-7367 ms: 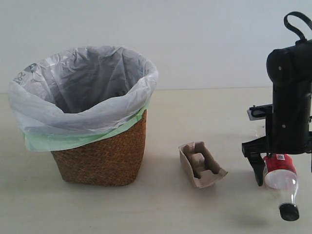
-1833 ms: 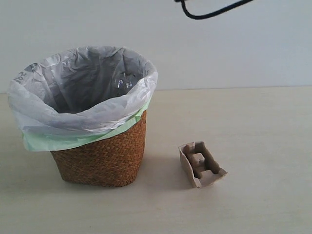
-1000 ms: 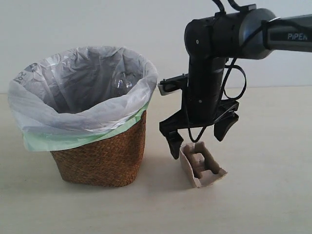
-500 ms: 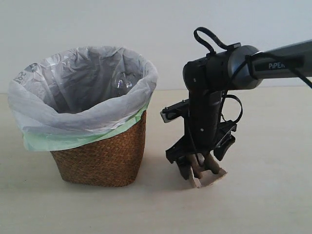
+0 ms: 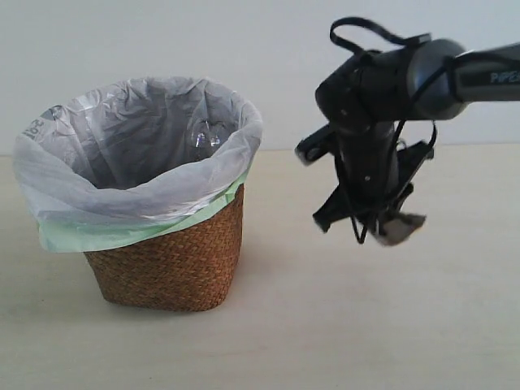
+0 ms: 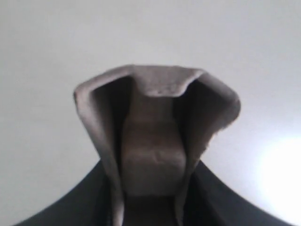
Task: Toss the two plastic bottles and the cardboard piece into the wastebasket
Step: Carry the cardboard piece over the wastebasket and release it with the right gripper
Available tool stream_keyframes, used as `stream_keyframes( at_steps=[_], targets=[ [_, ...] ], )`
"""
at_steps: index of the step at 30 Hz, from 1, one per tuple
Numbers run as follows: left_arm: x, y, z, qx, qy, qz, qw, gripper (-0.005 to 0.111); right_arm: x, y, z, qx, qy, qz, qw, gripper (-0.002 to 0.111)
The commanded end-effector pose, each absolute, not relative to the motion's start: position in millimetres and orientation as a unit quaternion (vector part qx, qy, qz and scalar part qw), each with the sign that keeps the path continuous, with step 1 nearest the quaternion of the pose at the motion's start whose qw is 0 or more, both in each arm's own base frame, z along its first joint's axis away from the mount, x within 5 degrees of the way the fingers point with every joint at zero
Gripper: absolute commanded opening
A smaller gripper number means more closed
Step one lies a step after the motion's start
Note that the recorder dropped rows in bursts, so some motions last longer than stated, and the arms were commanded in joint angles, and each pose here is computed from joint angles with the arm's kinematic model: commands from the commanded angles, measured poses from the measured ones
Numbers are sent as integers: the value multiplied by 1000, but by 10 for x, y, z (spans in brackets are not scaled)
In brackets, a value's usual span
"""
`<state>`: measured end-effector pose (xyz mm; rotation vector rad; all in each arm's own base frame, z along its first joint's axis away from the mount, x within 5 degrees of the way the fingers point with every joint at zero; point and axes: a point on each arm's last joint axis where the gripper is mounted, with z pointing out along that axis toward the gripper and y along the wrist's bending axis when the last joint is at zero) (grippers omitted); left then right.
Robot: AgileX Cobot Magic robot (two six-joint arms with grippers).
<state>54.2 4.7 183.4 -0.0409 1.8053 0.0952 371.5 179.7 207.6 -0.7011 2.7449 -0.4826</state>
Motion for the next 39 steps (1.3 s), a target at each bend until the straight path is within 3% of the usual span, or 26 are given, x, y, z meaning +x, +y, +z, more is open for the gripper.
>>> stream_keyframes(
  at_steps=[1, 5, 8, 15, 21, 24, 29, 33, 39],
  targets=[
    [541, 44, 1854, -20, 780, 37, 624, 108, 3713, 1530, 2766, -161, 918, -247, 267, 0],
    [541, 44, 1854, -20, 780, 37, 624, 108, 3621, 1368, 3305, -112, 879, -275, 373, 0],
    [541, 44, 1854, -20, 780, 37, 624, 108, 3502, 1318, 3630, -102, 863, -244, 432, 0],
    [541, 44, 1854, -20, 780, 37, 624, 108, 3337, 1349, 3929, -73, 857, -131, 493, 0],
    [541, 44, 1854, -20, 780, 37, 624, 108, 3219, 1811, 3760, -125, 893, 125, 415, 0],
    [541, 44, 1854, -20, 780, 37, 624, 108, 3074, 2068, 3935, -164, 850, 295, 404, 0],
    [541, 44, 1854, -20, 780, 37, 624, 108, 2891, 2287, 4211, -233, 768, 434, 409, 0],
    [541, 44, 1854, -20, 780, 37, 624, 108, 2896, 2297, 4177, -260, 768, 410, 418, 0],
    [541, 44, 1854, -20, 780, 37, 624, 108, 3092, 2127, 3945, -257, 827, 245, 435, 0]
  ],
)
